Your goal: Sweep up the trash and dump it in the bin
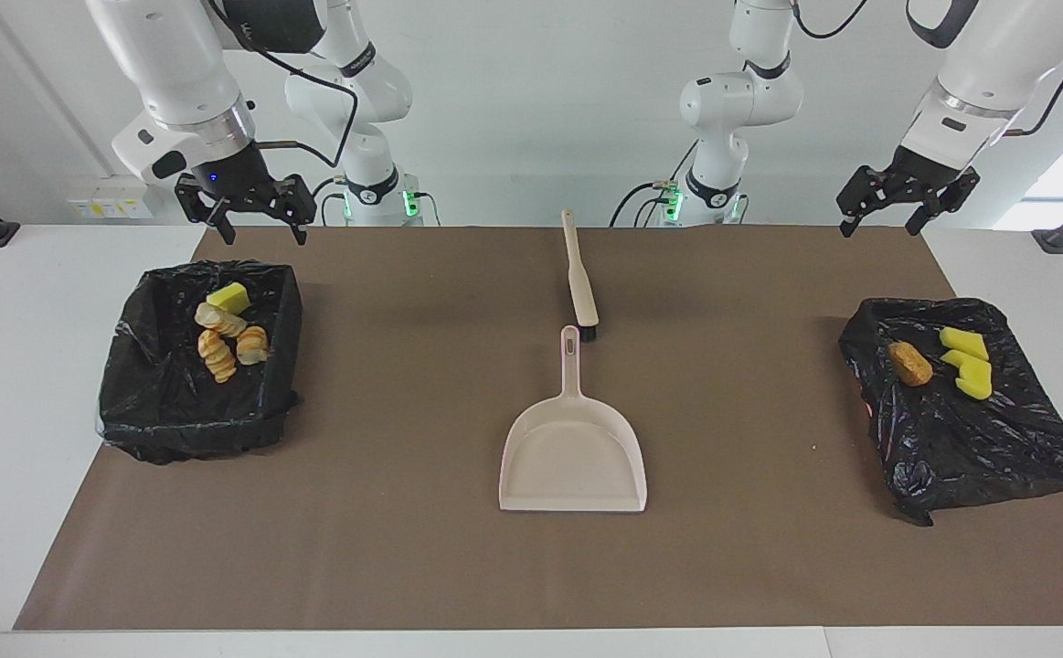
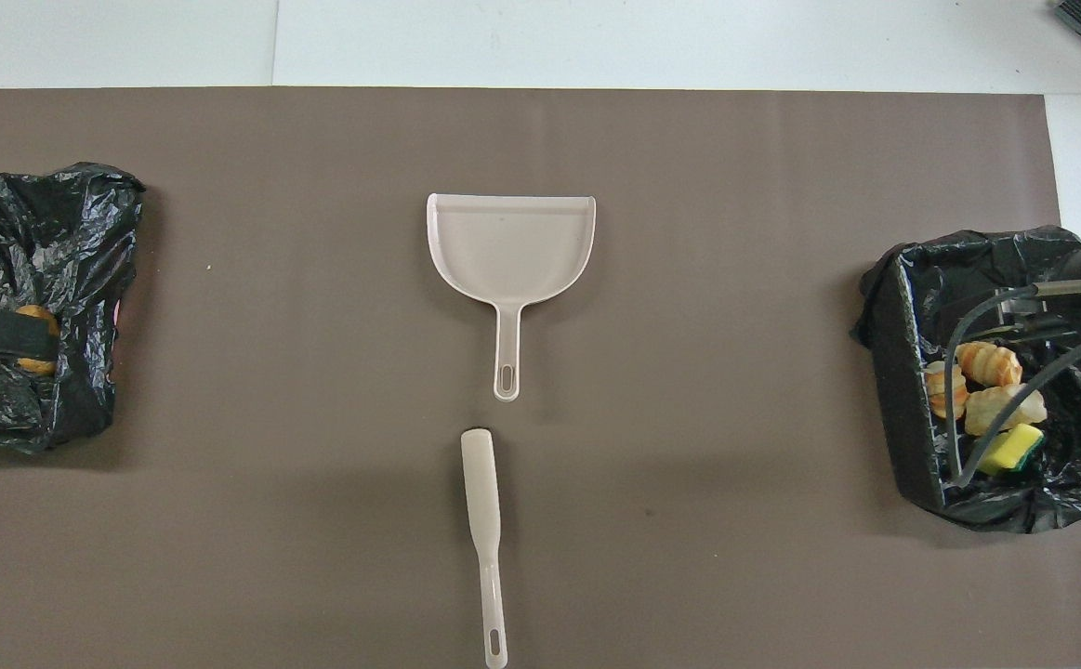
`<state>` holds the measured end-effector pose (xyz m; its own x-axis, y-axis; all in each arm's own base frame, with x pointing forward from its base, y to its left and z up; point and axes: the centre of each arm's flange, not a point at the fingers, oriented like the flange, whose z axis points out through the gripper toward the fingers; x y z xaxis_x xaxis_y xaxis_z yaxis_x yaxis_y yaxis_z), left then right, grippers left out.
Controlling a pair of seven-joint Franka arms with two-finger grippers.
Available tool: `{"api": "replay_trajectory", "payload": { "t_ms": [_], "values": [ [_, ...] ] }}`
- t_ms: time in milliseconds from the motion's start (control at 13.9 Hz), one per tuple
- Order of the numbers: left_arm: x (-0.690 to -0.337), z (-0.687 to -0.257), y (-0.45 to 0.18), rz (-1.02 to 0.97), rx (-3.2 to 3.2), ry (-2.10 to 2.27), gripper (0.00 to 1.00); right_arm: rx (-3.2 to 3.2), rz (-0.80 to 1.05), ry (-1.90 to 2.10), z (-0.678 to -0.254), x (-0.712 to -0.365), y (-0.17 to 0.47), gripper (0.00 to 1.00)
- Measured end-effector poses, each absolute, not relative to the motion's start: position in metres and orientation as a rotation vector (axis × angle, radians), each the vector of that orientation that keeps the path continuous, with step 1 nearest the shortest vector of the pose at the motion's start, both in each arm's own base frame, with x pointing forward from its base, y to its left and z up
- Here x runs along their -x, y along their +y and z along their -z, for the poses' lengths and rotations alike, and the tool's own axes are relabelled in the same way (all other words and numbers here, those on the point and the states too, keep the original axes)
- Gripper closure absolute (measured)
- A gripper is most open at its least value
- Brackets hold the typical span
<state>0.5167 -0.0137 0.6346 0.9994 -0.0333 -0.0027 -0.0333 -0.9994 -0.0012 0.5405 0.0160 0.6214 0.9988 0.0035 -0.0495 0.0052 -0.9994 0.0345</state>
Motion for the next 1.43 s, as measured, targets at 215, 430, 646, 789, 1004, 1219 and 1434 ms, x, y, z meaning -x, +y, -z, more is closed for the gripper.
{"api": "replay_trajectory", "payload": {
  "t_ms": [215,430,646,789,1004,1219,1434],
  "values": [
    [-0.517,-0.635,-0.014,-0.003,3.14,0.066,0.0,-3.106,0.077,0.006,-0.621,-0.541,0.016,0.0],
    [-0.516,-0.64,-0.004,0.012,3.142,0.077,0.0,-3.106,0.077,0.005,-0.621,-0.541,0.016,0.0],
    [-0.511,-0.659,-0.001,0.011,3.145,0.086,0.0,-3.106,0.077,0.005,-0.621,-0.541,0.015,0.0],
    [-0.508,-0.667,-0.009,0.023,3.154,0.109,0.0,-3.106,0.077,0.005,-0.621,-0.541,0.015,0.0],
    [-0.508,-0.668,-0.017,0.028,3.182,0.126,0.0,-3.106,0.075,0.005,-0.622,-0.541,0.015,0.0],
    [-0.508,-0.668,-0.018,0.029,3.184,0.127,0.0,-3.106,0.075,0.003,-0.622,-0.541,0.015,0.0],
    [-0.508,-0.668,-0.018,0.029,3.184,0.127,0.0,-3.106,0.075,0.003,-0.622,-0.541,0.015,0.0]
  ]
}}
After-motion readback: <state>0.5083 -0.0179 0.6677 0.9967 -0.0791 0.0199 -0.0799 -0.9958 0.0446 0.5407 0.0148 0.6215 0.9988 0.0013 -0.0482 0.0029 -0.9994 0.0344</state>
